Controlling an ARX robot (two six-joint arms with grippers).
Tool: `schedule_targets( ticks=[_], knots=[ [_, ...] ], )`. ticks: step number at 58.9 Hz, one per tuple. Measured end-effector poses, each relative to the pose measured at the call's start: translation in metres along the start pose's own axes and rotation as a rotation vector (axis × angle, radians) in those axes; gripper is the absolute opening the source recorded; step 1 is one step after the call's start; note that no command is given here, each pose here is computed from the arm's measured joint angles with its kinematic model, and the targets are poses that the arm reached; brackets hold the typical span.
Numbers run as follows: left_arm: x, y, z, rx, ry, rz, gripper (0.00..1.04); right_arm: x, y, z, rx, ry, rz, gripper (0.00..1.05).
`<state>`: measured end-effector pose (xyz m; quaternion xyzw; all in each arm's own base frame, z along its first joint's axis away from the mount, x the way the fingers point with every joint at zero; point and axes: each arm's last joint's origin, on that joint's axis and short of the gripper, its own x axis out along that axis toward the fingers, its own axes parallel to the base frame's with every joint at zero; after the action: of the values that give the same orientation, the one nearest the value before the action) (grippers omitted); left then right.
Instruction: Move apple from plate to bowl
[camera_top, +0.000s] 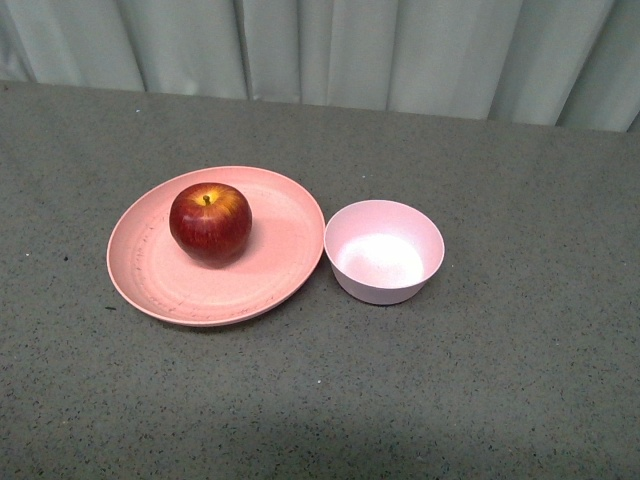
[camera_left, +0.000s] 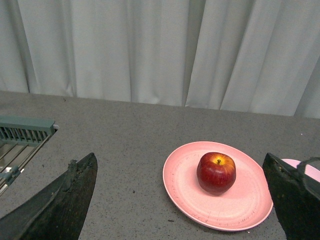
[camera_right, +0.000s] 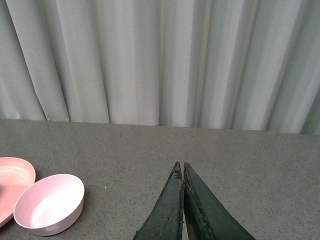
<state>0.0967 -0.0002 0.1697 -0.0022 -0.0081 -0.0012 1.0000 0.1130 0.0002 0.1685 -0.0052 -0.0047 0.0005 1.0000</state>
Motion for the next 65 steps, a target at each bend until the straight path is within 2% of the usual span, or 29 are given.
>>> schedule_targets(
  ticks=[19, 33, 39, 50, 56, 59, 65],
  knots=[
    [0.000, 0.000, 0.000, 0.000, 0.000, 0.000, 0.98, -0.013, 0.000, -0.005, 0.000, 0.037, 0.003, 0.01],
    [0.000, 0.000, 0.000, 0.000, 0.000, 0.000, 0.98, -0.015, 0.000, -0.003, -0.001, 0.007, 0.003, 0.02],
    [0.000, 0.000, 0.000, 0.000, 0.000, 0.000, 0.98, -0.015, 0.000, -0.003, 0.000, 0.006, 0.003, 0.20],
    [0.000, 0.000, 0.000, 0.000, 0.000, 0.000, 0.98, -0.015, 0.000, -0.003, 0.000, 0.006, 0.003, 0.67],
    [0.000, 0.000, 0.000, 0.000, 0.000, 0.000, 0.98, -0.015, 0.000, -0.003, 0.000, 0.006, 0.003, 0.89],
    [0.000, 0.000, 0.000, 0.000, 0.000, 0.000, 0.98, -0.015, 0.000, -0.003, 0.001, 0.006, 0.003, 0.97],
    [0.000, 0.000, 0.000, 0.000, 0.000, 0.000, 0.98, -0.015, 0.000, -0.003, 0.001, 0.006, 0.002, 0.95]
  ],
)
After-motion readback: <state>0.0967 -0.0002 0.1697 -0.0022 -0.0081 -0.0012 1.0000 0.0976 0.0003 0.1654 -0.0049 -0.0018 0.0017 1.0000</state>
